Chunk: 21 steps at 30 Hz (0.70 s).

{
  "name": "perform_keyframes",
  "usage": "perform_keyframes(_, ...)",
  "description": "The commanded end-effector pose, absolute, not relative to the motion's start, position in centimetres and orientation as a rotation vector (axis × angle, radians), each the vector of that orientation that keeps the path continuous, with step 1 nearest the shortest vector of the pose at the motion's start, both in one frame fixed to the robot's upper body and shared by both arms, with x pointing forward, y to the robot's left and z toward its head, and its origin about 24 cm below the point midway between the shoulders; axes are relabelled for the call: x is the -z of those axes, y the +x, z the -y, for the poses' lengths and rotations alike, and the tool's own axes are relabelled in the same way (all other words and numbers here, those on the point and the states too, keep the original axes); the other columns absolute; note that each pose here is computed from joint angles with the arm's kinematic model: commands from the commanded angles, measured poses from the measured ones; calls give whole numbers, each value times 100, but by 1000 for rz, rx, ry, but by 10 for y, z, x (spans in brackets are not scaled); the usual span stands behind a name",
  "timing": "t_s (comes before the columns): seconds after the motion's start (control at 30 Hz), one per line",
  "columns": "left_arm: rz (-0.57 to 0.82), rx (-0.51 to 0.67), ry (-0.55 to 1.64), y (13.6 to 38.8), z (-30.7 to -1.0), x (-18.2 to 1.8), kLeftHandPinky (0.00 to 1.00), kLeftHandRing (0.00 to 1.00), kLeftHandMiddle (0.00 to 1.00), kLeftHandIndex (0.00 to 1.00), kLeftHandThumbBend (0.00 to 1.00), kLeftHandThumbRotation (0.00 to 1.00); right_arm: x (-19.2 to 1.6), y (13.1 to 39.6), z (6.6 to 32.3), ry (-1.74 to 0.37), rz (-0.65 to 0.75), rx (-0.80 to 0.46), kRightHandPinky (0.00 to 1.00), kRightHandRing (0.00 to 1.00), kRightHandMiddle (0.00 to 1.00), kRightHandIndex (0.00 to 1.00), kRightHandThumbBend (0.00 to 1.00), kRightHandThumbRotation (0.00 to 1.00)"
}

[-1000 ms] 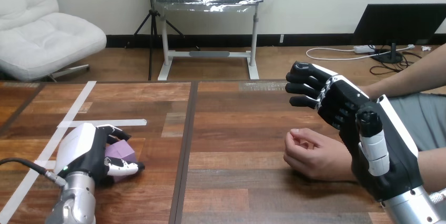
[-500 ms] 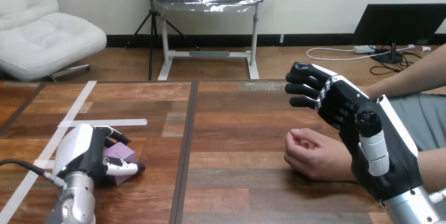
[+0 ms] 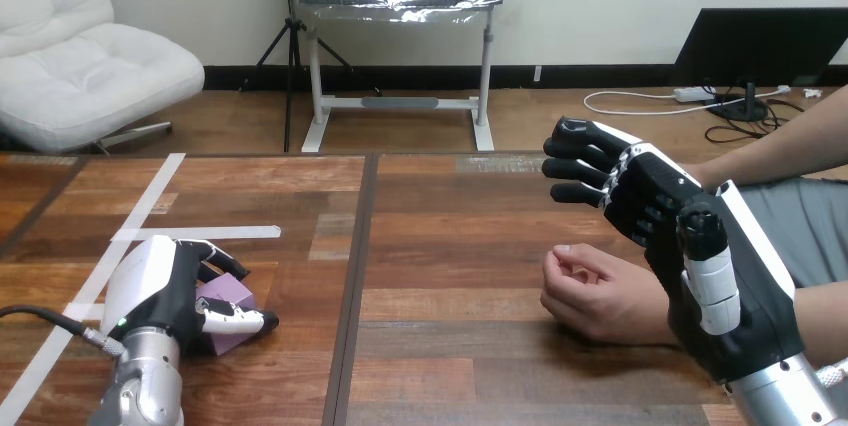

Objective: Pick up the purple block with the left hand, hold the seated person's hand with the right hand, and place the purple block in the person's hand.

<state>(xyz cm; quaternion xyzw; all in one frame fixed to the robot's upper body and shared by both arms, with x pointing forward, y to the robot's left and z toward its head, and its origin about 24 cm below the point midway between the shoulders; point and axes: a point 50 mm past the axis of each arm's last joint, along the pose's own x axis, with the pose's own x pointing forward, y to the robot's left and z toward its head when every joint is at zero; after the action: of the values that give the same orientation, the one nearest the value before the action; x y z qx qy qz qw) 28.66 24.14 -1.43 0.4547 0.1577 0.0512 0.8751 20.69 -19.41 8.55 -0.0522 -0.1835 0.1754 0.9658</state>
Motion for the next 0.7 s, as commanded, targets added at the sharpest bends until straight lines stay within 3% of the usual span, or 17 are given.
perform_keyframes(0.0,-254,-141,936,297,-238,-1,43,46,50,50,77,0,-107,215,193,-131,478,-358,78,82,83,82,91,99)
perform_keyframes(0.67,-183,-151,892,293,-230,-12,43,46,49,48,78,0,-103,219,197,-214,443,-332,77,81,83,82,91,97)
